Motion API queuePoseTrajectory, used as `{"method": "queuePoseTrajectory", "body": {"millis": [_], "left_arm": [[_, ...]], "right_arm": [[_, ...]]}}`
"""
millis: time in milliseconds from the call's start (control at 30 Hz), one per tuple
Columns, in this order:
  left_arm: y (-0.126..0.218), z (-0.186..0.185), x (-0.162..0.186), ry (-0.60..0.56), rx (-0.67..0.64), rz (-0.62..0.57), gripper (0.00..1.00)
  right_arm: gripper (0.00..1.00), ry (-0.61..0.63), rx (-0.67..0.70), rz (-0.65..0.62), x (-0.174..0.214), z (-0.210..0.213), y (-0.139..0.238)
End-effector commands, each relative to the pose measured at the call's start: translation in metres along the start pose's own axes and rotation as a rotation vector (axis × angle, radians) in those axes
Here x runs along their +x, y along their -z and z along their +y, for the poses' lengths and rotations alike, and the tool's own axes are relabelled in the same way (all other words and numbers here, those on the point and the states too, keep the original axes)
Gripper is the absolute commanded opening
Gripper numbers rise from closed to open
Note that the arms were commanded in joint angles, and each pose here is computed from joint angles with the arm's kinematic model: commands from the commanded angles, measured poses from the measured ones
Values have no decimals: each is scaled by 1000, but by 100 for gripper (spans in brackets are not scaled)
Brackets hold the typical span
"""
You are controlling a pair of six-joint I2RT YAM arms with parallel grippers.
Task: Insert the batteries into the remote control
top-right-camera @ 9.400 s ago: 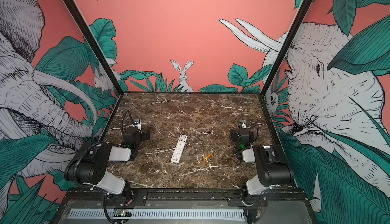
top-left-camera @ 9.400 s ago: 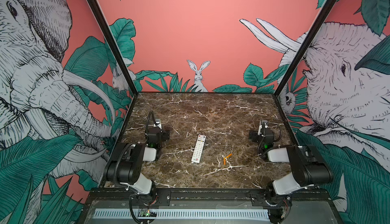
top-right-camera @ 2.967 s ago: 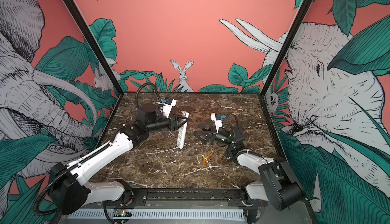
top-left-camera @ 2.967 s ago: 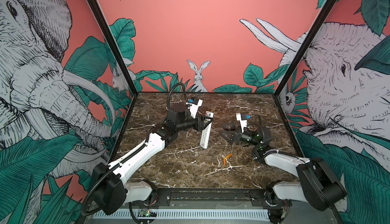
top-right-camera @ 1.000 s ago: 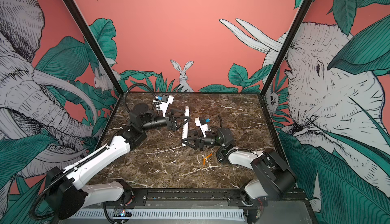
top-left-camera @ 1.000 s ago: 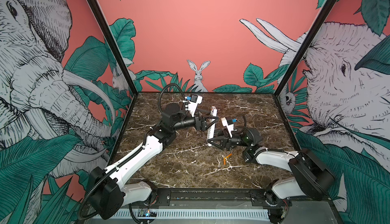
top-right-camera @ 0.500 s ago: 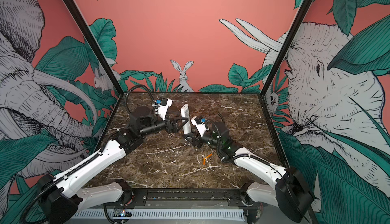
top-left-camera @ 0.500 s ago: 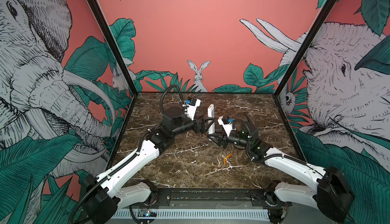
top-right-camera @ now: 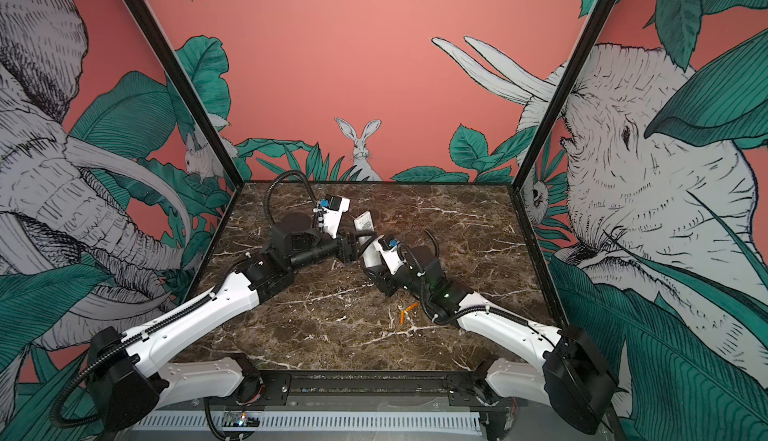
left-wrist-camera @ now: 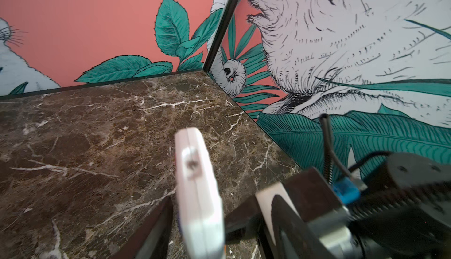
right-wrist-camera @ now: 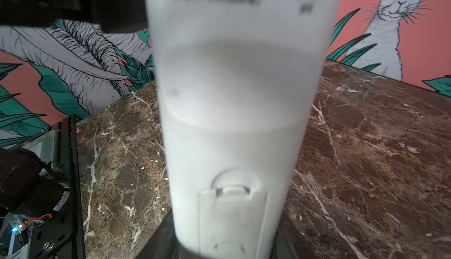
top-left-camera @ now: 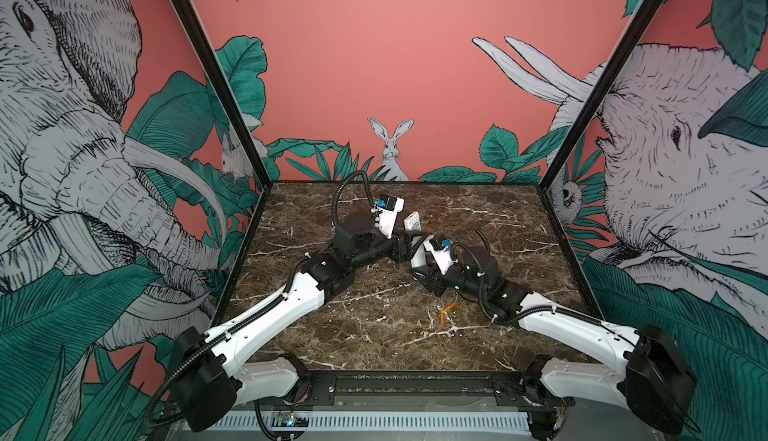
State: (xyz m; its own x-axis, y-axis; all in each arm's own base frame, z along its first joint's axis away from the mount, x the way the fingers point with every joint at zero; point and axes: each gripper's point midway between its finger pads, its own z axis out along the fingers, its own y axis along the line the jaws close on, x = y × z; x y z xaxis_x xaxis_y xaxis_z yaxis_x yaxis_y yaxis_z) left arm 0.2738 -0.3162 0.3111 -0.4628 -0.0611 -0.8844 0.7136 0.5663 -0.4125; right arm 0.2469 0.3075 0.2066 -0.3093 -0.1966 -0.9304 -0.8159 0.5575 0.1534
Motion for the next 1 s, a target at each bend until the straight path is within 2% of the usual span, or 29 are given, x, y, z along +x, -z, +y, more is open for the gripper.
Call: {"method": "queuePoseTrajectory", "body": {"millis": [0,300,500,600,667,833,900,967], "left_arm": [[-4,10,-5,19,-50,-34,62],[-10,22,0,52,-95,-40,52],[-16,22,5,71,-78,-35,26],[-17,21,5,73,-71,-34,11],[-17,21,5,76,-69,-36,2],[-15,22,8,64,-78,-16,0],[-13,24,12,55,-92,6,0],[-11,26,15,54,-98,23,0]], "right_arm": [[0,48,-12,-105,-30,8,5],[0,39,1,-123,-35,8,3],[2,46,-4,-109,-31,10,-2],[9,60,-5,-103,-29,10,-2],[20,78,-8,-95,-27,12,-1],[79,180,4,-58,-15,15,8],[92,223,13,-33,-7,15,13],[98,258,14,-7,-1,16,17]]}}
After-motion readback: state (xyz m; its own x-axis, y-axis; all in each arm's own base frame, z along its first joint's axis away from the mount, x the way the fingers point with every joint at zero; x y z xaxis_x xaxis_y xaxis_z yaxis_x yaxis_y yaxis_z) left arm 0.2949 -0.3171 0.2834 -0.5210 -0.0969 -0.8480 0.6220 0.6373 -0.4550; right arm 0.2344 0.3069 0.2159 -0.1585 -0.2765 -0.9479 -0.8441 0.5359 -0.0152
